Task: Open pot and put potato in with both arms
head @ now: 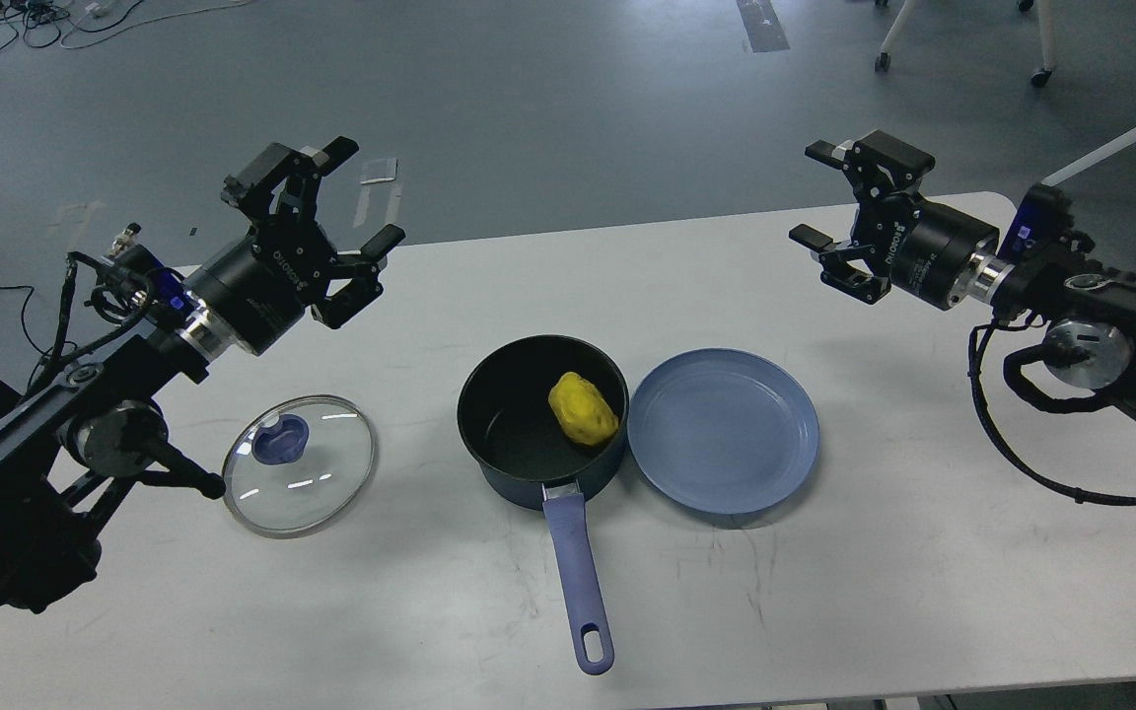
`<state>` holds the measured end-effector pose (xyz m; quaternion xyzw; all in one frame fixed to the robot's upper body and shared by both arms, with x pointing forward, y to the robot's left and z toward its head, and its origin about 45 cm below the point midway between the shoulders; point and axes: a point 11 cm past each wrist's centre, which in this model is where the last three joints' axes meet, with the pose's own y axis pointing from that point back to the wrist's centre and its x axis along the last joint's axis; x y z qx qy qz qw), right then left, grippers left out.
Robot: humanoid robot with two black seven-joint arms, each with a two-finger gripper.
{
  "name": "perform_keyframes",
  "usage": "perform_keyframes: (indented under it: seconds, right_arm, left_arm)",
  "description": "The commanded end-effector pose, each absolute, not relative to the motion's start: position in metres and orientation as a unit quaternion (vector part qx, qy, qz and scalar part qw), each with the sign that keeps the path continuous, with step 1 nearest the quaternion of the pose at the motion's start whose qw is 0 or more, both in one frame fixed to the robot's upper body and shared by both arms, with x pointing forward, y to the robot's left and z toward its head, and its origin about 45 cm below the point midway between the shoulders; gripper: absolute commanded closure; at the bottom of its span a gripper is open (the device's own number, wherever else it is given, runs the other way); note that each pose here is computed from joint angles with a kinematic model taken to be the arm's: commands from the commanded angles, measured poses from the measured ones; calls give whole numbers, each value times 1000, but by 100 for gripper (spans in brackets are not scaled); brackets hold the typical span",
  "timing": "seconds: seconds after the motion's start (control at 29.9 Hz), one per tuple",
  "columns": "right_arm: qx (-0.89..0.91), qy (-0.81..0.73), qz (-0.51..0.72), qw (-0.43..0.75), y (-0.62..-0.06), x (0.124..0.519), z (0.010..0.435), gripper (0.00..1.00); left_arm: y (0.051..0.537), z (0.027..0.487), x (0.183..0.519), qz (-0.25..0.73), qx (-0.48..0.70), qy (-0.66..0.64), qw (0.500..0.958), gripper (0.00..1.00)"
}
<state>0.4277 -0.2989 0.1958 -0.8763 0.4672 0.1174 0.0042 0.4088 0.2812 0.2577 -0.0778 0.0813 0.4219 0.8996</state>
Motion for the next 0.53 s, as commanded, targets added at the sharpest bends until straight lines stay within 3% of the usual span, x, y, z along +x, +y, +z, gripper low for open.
perform_keyframes:
  seconds: [0.0,0.17,0.5]
  right_arm:
    - [-868,477,136,14,-303,422,187,5]
    - [-867,478,140,12,-304,419,182,0]
    - [-864,482,145,13,-307,416,178,0]
  left_arm:
    - [282,239,405,435,-85,104,890,2]
    - [282,225,404,444,-91,120,883,2]
    - [284,216,399,448,-90,129,880,2]
